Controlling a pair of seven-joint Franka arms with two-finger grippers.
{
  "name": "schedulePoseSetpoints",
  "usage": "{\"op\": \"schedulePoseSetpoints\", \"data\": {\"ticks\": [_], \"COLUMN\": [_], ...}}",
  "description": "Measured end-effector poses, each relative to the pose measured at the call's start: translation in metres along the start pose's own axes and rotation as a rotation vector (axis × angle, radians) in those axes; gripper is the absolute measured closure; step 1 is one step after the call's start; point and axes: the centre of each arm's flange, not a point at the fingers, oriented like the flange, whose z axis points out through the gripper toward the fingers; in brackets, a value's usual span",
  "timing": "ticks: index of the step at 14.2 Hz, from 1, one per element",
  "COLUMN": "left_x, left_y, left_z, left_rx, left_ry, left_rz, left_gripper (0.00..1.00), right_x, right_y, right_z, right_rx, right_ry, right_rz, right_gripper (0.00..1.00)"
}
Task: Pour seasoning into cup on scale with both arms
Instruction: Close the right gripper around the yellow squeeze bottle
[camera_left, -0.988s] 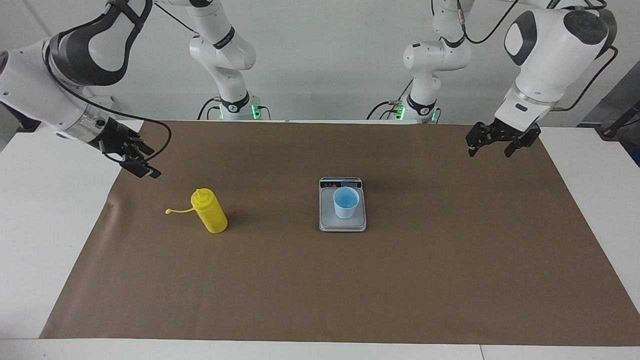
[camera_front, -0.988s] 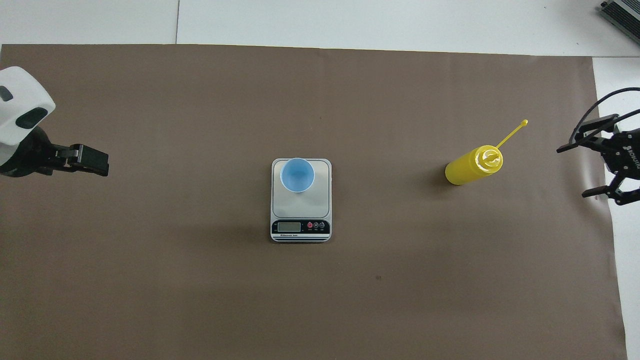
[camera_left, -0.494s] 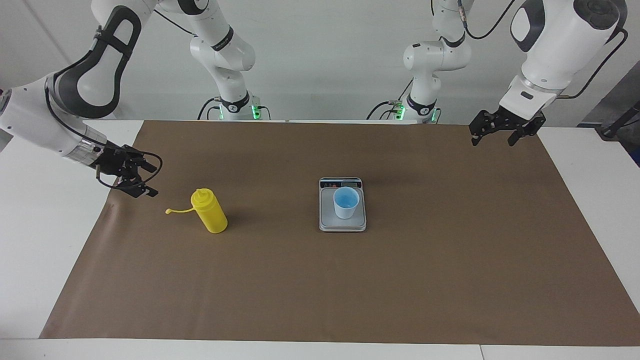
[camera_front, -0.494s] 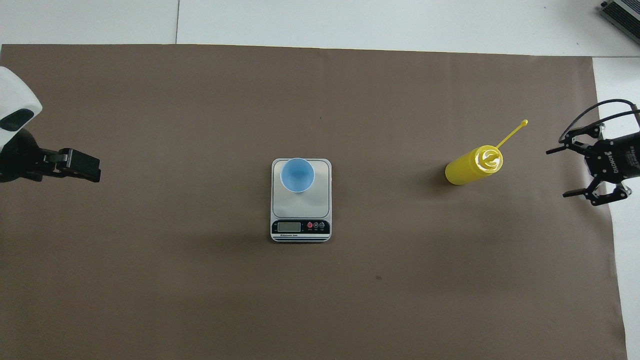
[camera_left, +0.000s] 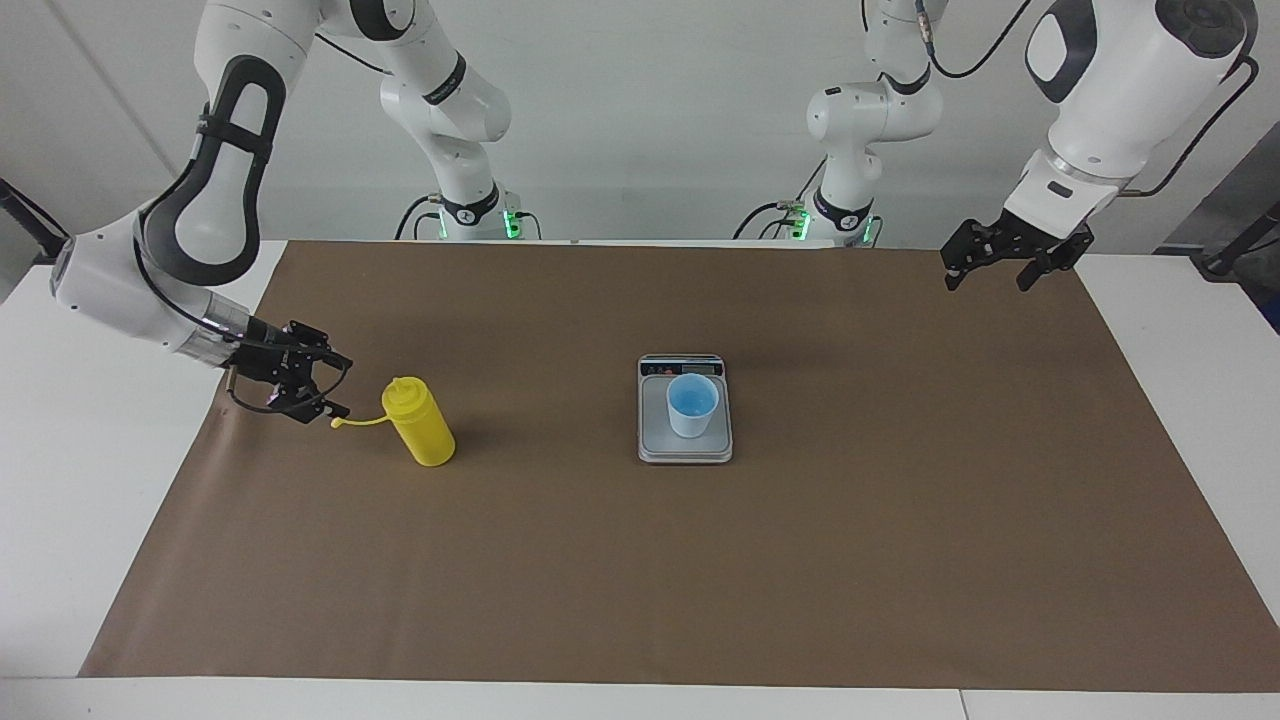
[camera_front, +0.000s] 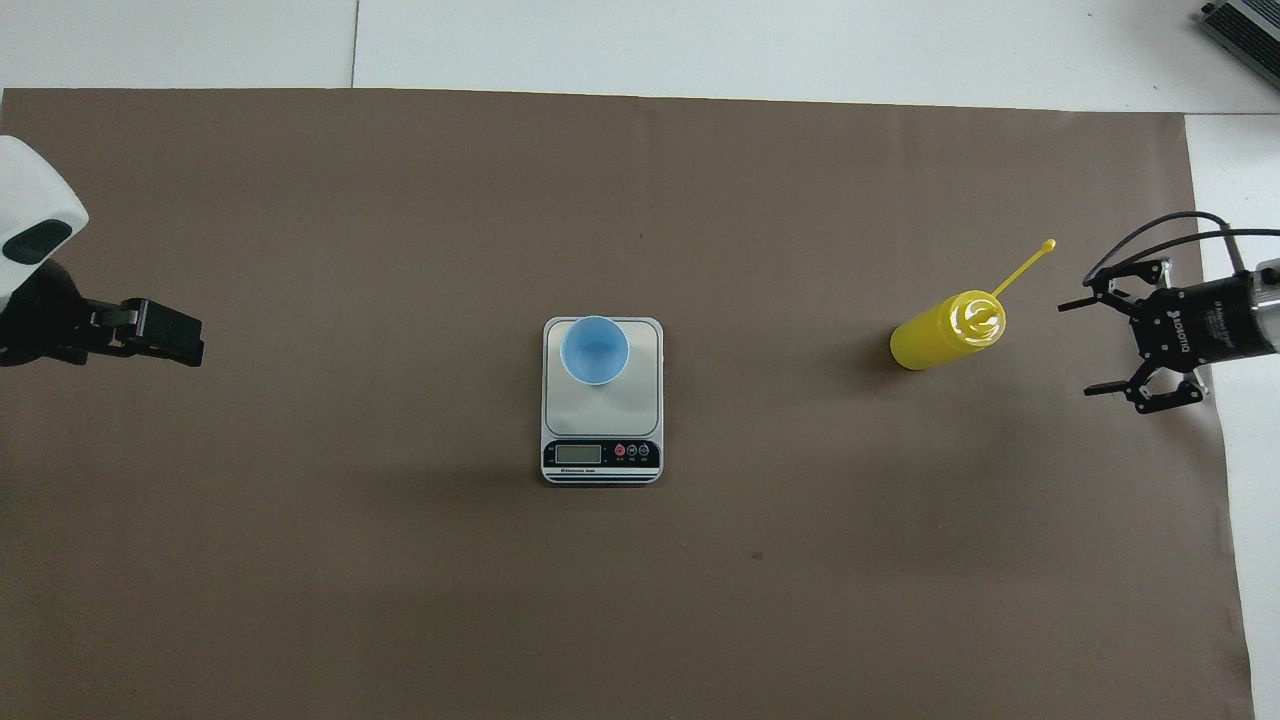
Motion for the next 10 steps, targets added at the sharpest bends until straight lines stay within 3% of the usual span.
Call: {"op": "schedulePoseSetpoints", "data": {"ticks": [4,10], "left_x": [-0.003,-0.003], "left_y": [-0.003,-0.002], "left_z": [-0.005,-0.005], "left_rx": [-0.002,-0.002], "left_ry": [0.009,0.012], "left_rz": [-0.006,-0.005], "left_gripper": [0.0,0.0], "right_x": [0.018,0.013], "right_y": [-0.003,-0.008], "right_z": [0.03,0.045], "right_rx": [0.029,0.083], "right_ry": [-0.097,-0.186], "right_rz": [0.058,0.091], "right_gripper": [0.0,0.0]}}
